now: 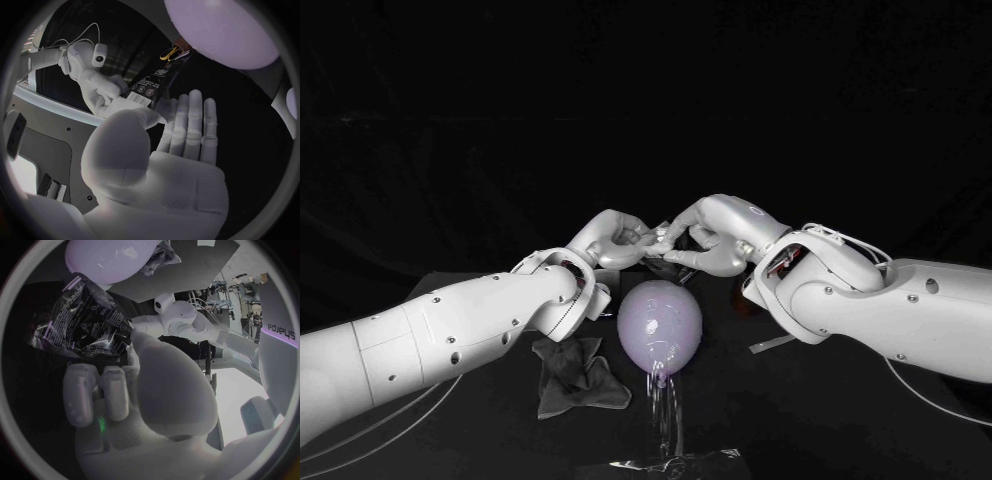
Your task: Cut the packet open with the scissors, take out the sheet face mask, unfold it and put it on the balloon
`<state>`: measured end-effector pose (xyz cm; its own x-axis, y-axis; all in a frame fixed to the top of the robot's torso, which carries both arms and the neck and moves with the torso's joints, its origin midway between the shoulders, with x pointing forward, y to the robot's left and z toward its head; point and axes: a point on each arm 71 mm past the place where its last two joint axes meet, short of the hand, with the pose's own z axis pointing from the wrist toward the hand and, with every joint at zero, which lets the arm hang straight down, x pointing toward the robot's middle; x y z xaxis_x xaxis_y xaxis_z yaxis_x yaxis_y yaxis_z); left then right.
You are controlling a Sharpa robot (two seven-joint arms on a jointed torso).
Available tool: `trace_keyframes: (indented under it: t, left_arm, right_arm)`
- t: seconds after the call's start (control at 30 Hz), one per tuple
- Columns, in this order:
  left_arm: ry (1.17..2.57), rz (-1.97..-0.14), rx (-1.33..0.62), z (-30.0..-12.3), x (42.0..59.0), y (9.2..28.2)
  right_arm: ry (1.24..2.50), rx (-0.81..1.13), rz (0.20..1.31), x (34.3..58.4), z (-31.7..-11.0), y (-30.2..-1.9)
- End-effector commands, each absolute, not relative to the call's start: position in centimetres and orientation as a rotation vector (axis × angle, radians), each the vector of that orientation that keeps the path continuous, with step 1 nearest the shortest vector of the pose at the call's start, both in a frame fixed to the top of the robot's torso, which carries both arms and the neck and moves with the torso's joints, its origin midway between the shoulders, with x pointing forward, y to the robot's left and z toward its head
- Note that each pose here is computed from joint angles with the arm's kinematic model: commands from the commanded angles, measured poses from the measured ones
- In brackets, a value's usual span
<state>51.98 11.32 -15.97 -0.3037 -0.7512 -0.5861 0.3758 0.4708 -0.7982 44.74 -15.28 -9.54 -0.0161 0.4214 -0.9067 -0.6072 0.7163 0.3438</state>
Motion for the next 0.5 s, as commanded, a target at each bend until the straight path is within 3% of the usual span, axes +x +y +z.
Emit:
trace_keyframes:
  t: [0.03, 0.5]
  left_arm:
    - [1.494, -1.157, -0.341, -15.84, 51.98, 11.19]
    - [1.495, -1.156, -0.342, -15.85, 52.01, 11.21]
  right_arm:
    - [1.343, -0.12, 0.884, 44.66, -9.26, -15.21]
    - [1.319, 0.018, 0.934, 45.02, -9.03, -15.6]
